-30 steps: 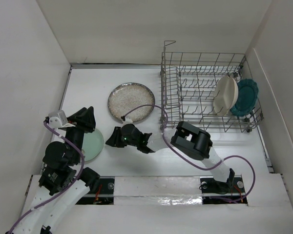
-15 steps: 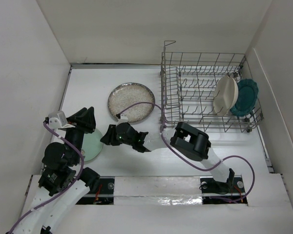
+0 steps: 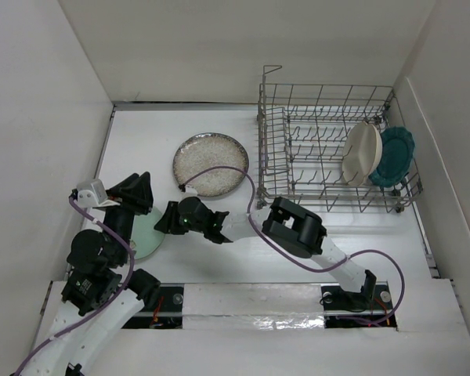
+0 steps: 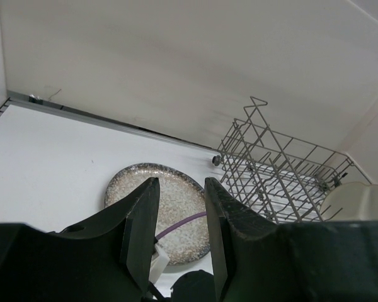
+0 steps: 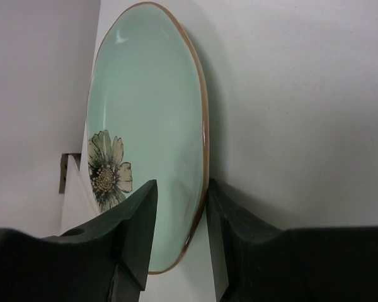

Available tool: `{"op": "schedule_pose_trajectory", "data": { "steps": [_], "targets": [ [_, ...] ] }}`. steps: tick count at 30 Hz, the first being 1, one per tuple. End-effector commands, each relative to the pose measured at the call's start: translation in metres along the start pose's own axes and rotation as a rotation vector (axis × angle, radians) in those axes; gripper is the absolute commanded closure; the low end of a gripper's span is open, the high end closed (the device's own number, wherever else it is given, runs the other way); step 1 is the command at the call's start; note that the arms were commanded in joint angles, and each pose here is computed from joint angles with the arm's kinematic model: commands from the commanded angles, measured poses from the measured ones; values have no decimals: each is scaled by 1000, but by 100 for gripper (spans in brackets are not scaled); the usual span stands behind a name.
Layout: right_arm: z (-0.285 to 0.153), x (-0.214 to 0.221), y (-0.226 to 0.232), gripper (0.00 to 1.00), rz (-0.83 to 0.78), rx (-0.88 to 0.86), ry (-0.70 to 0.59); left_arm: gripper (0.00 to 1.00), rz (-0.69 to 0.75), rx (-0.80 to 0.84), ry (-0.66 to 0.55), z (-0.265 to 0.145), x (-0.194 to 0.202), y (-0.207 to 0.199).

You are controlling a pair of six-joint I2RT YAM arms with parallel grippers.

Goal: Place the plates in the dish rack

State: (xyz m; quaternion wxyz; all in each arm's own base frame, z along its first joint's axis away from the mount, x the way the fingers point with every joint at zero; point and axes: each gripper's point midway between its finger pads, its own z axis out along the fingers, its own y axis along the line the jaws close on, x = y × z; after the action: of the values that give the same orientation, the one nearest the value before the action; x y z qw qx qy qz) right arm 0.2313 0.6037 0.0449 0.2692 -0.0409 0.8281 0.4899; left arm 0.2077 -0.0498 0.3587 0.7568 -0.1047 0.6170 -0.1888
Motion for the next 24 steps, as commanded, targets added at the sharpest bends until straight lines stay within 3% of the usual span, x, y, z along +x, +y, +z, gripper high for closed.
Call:
{"op": "schedule_pose_trajectory", "data": {
  "steps": [1,4,5,8,12,17,22,24],
  "targets": [
    [9,18,-9,60,23,16,44,68,-30,18,-49,-2,-13,-4],
    [12,16,-16,70,45,26,40,68,-31,8,-59,-3,-16,-1],
    [12,16,-16,81,45,26,38,68,-33,6,-63,-3,-17,-1],
    [8,12,-12,99,41,23,31,68,-37,1,-73,-5,-19,1],
    [-3,0,4,100,22,-12,3,68,-38,4,-73,-6,-19,1],
    [-33,-33,61,100,-13,-193,-89,68,-39,4,-73,-6,-19,1],
    [-83,-82,126,100,-159,-286,-234,68,-42,4,-84,-8,-22,2],
    [-98,-98,132,100,-221,-269,-293,68,-45,0,-90,-9,-23,3]
  ]
}}
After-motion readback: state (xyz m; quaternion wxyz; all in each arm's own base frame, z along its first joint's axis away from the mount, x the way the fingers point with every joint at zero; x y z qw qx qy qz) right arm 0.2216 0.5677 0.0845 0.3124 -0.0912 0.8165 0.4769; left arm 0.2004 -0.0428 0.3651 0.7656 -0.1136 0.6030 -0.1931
